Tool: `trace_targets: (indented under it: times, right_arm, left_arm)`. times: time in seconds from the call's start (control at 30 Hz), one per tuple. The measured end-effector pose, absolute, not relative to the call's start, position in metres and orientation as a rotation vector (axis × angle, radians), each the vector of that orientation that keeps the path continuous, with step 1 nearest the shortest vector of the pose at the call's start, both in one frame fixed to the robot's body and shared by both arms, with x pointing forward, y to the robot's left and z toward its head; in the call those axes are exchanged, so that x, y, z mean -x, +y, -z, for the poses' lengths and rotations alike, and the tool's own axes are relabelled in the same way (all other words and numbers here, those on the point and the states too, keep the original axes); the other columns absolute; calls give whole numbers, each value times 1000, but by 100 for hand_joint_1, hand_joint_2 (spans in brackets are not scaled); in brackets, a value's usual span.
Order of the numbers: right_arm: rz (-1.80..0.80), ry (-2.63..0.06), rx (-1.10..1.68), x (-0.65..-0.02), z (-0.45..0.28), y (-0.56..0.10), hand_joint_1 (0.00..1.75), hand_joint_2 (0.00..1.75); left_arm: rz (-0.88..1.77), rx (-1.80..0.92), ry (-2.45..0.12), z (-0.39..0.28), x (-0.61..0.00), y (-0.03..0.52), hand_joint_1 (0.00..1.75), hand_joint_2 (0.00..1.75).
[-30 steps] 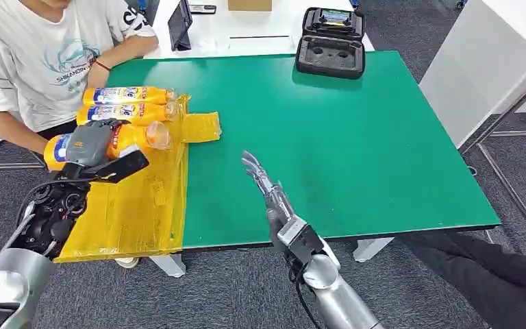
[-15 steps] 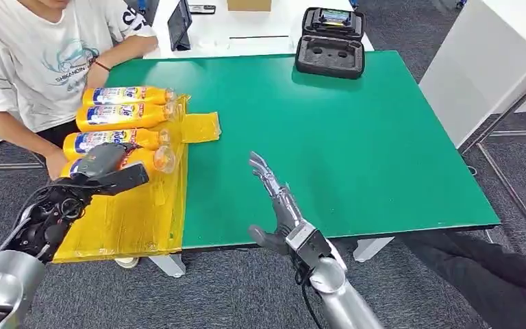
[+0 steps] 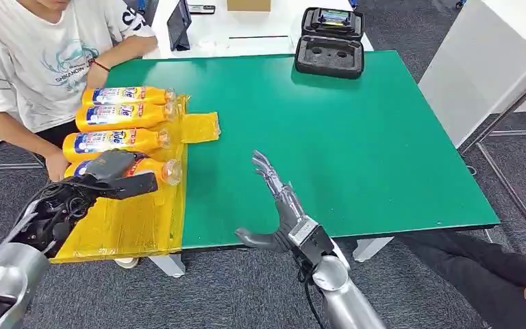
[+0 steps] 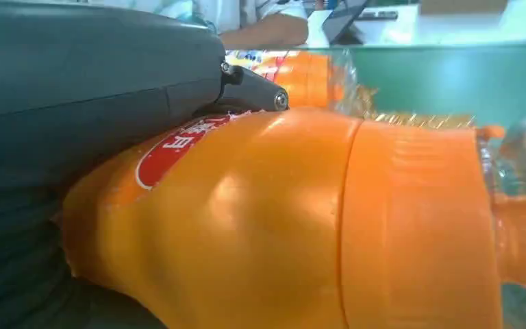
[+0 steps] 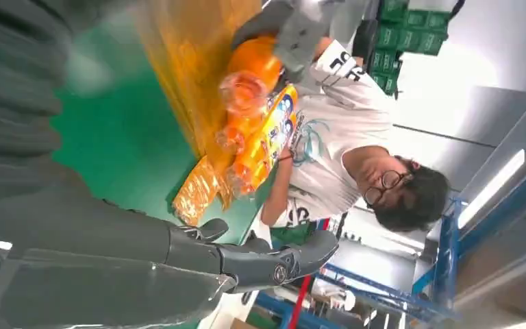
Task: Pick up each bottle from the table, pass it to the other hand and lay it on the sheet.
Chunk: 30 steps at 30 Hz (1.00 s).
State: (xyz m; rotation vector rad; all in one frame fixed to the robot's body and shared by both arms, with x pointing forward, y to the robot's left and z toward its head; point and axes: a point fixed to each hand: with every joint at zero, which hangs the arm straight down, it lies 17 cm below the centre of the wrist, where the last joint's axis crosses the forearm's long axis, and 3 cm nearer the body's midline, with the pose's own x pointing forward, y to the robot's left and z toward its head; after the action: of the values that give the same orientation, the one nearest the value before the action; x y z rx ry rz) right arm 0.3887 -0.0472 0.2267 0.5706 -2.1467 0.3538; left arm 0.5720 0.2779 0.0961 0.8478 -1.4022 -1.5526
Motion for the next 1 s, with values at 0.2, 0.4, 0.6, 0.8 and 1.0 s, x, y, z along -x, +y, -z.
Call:
trace_targets:
  times: [0.2, 0.4, 0.6, 0.8, 1.0]
  right_arm:
    - [-363, -2134, -606, -388, -225, -43, 0, 175]
    - [-364, -2129, -624, -394, -228, -38, 0, 175]
    - [-366, -2122, -628, -396, -227, -35, 0, 175]
    - [-368, -2114, -630, -397, -226, -34, 0, 175]
    - [-369, -2114, -626, -399, -227, -33, 0, 175]
  left_arm:
    - [1630, -854, -1297, -59, -557, 287, 175, 175]
    - [1682, -860, -1217, -33, -546, 296, 175, 175]
    - [1689, -856, -1198, -28, -544, 298, 175, 175]
    - [1688, -854, -1185, -25, -544, 298, 175, 175]
    - [1677, -805, -1184, -23, -543, 294, 56, 175]
